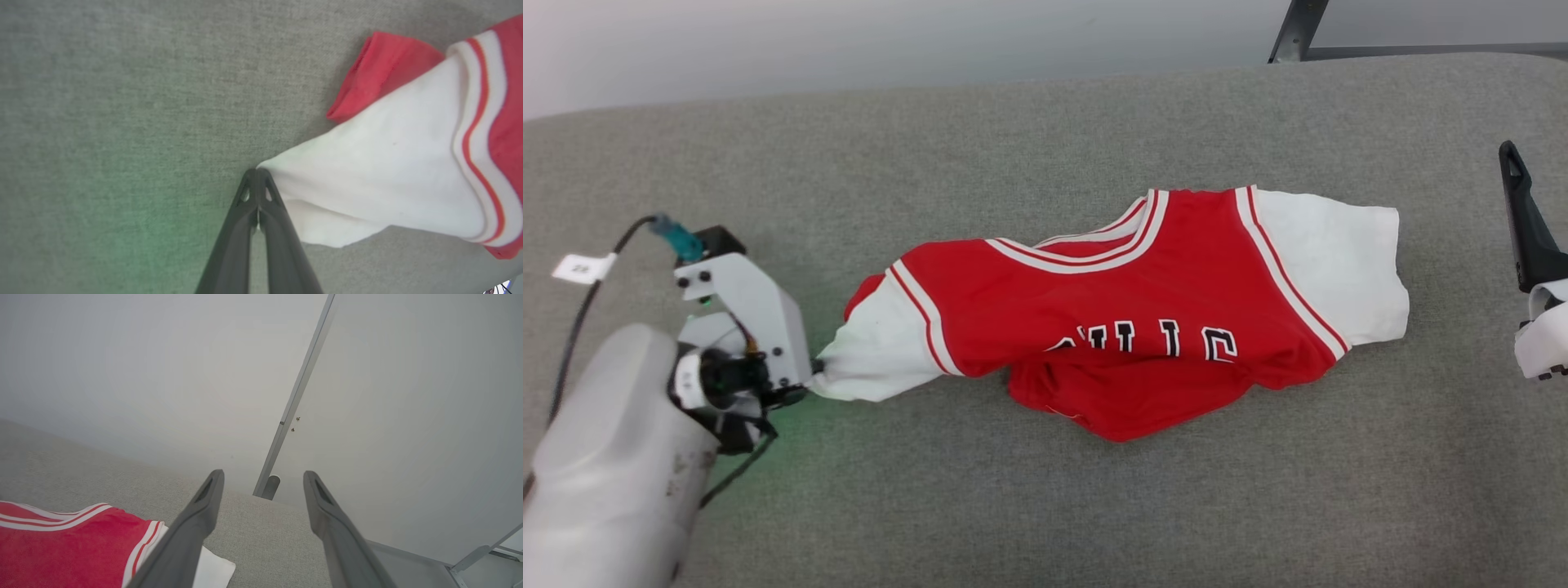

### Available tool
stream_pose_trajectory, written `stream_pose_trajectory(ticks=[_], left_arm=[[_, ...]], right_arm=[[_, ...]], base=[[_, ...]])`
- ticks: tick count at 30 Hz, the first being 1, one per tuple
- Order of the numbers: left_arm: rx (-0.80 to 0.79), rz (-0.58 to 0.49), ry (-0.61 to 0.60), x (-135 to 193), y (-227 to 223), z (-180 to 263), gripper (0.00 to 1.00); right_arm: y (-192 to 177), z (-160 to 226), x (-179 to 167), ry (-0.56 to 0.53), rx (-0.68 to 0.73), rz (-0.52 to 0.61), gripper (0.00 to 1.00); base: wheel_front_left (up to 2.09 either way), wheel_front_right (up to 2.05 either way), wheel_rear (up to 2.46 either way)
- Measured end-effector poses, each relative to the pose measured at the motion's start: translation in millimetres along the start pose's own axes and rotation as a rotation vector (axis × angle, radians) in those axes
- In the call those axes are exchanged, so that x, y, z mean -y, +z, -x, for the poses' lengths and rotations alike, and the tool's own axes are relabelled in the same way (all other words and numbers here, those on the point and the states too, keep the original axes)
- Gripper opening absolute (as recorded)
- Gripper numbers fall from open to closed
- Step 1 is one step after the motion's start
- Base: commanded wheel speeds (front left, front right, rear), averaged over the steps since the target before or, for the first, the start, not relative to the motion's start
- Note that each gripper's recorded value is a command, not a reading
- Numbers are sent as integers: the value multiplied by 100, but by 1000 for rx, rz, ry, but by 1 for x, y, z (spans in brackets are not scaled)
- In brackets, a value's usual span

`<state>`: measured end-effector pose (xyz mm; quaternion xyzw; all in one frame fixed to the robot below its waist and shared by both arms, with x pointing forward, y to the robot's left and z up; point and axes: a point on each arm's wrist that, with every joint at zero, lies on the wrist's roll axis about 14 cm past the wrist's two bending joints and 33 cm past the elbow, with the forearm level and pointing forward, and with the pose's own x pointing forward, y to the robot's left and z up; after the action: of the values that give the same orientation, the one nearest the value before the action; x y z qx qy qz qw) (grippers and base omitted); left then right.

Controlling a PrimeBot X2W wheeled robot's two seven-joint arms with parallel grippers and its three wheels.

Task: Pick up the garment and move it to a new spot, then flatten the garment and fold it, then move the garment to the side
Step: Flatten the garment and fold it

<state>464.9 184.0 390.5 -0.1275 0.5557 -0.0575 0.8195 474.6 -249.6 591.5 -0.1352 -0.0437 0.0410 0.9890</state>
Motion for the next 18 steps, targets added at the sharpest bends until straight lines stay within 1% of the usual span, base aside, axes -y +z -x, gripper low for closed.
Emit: stream_pose_trajectory(ticks=[2,3,4,6,7,14,18], left_arm=[[27,-17,-3,3,4,2,0],[44,-26,-5,5,7,3,34],[54,-29,-10,7,9,5,49],[70,-43,-11,10,13,9,97],[79,-50,-13,11,15,11,100],[94,-125,12,19,22,28,100],[78,-200,37,20,17,31,100]], right_arm=[[0,0,-1,2,-2,-1,100],[0,0,-1,3,-2,-1,100],[0,0,-2,5,-1,-1,100],[2,0,-3,7,3,-1,100],[3,0,-3,9,7,0,100],[14,4,-3,9,30,6,100],[15,8,-4,7,32,2,100]], base=[[0,0,0],[0,0,0],[0,0,0],[0,0,0],[0,0,0],[0,0,0],[0,0,0]])
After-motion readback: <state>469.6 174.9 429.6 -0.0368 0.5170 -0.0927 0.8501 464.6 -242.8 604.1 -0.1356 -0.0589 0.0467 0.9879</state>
